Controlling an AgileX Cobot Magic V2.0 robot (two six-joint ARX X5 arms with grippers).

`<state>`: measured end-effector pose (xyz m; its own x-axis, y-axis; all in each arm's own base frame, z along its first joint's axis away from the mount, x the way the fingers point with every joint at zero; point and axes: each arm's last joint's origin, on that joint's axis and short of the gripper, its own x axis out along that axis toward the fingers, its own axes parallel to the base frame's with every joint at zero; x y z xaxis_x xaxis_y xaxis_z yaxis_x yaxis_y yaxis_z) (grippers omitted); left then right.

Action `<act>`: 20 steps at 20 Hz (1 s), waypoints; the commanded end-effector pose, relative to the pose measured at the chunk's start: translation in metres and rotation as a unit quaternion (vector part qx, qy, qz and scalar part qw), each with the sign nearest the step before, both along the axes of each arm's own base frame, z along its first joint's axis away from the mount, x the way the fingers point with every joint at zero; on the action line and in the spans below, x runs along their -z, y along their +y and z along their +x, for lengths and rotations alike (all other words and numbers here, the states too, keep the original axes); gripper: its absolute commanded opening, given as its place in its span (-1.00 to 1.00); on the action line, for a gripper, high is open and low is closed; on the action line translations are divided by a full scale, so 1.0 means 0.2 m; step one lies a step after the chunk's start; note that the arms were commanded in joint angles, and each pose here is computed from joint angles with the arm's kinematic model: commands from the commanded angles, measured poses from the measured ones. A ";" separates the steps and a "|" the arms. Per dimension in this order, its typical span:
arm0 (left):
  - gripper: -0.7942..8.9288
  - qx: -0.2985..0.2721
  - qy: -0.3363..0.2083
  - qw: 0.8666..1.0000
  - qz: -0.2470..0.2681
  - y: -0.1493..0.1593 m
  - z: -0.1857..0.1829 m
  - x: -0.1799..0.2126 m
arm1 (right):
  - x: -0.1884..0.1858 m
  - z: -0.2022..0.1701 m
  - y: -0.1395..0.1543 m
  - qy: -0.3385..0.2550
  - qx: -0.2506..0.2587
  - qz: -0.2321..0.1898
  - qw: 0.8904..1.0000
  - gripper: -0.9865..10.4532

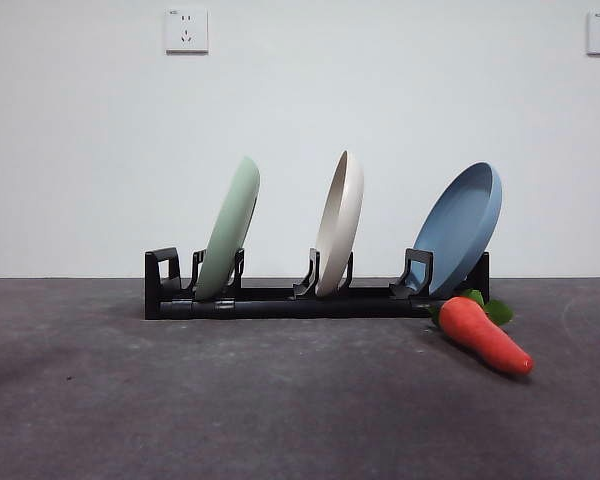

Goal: Take the green plate from the plate rack,put the plate on the table,take the carrot from the table,put the carrot in the plate

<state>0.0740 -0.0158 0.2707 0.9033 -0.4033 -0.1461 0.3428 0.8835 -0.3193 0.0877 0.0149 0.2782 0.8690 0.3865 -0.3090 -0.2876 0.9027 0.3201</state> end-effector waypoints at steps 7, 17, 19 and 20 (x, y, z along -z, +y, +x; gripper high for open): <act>-0.85 0.126 0.075 0.988 0.046 -0.03 0.04 -0.17 | -0.18 0.08 0.03 0.127 -0.124 -0.072 0.982 -0.85; -0.15 0.159 0.161 0.971 0.071 -0.04 0.06 -0.18 | -0.18 0.12 0.04 0.196 -0.159 -0.076 0.965 -0.28; 0.39 0.157 0.176 0.969 0.072 -0.04 0.07 -0.17 | -0.18 0.12 0.04 0.197 -0.157 -0.074 0.965 0.24; 0.39 0.158 0.176 0.969 0.071 -0.04 0.08 -0.17 | -0.18 0.12 0.04 0.197 -0.157 -0.074 0.965 0.26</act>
<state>0.0890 -0.0236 0.3027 0.6157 -0.6052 -0.5046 0.4816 0.7959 -0.3670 0.1120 0.0219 0.3120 0.5161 0.5346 -0.6692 -0.4358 0.8365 0.3322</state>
